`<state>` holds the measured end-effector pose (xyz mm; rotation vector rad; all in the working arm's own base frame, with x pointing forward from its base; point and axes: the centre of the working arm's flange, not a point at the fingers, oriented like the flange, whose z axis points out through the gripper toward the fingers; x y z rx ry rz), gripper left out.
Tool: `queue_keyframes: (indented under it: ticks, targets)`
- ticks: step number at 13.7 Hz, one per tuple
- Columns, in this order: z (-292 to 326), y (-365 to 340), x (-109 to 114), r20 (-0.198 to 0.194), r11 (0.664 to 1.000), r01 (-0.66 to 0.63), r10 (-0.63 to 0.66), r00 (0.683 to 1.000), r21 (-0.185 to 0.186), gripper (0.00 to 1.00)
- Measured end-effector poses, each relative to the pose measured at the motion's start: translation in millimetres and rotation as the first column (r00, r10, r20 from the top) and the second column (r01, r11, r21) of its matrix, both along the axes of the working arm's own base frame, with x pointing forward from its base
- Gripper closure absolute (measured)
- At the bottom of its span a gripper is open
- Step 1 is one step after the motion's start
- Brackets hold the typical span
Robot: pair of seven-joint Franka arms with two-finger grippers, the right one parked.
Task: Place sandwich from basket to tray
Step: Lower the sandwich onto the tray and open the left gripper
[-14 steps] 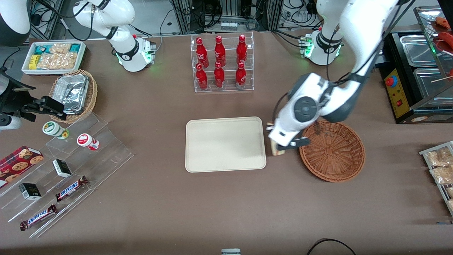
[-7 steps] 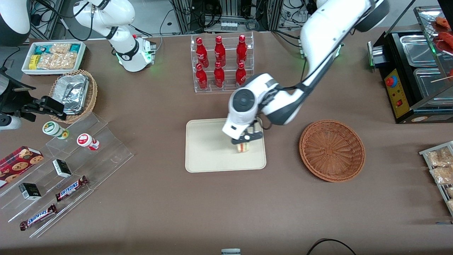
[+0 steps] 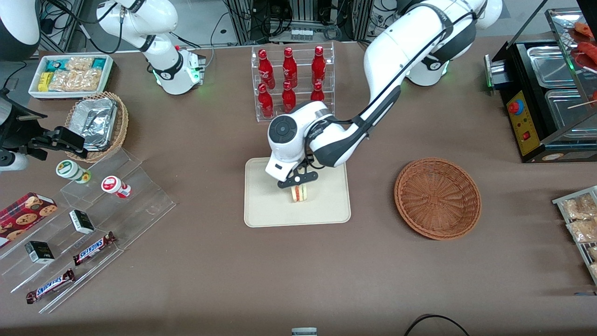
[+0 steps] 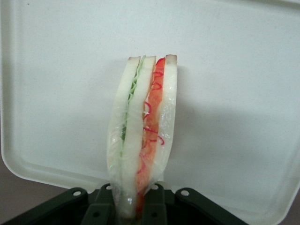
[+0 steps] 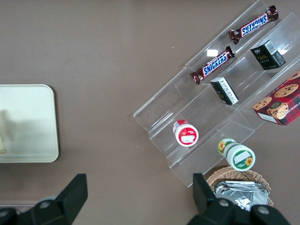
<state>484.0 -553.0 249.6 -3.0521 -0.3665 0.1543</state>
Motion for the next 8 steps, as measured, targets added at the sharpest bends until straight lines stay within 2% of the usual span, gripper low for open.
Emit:
queue_keyframes:
  ticks: [8]
  targets:
    - [-8.8,6.3,16.2,0.007,1.000,-0.025,0.025,1.000,0.015,0.82]
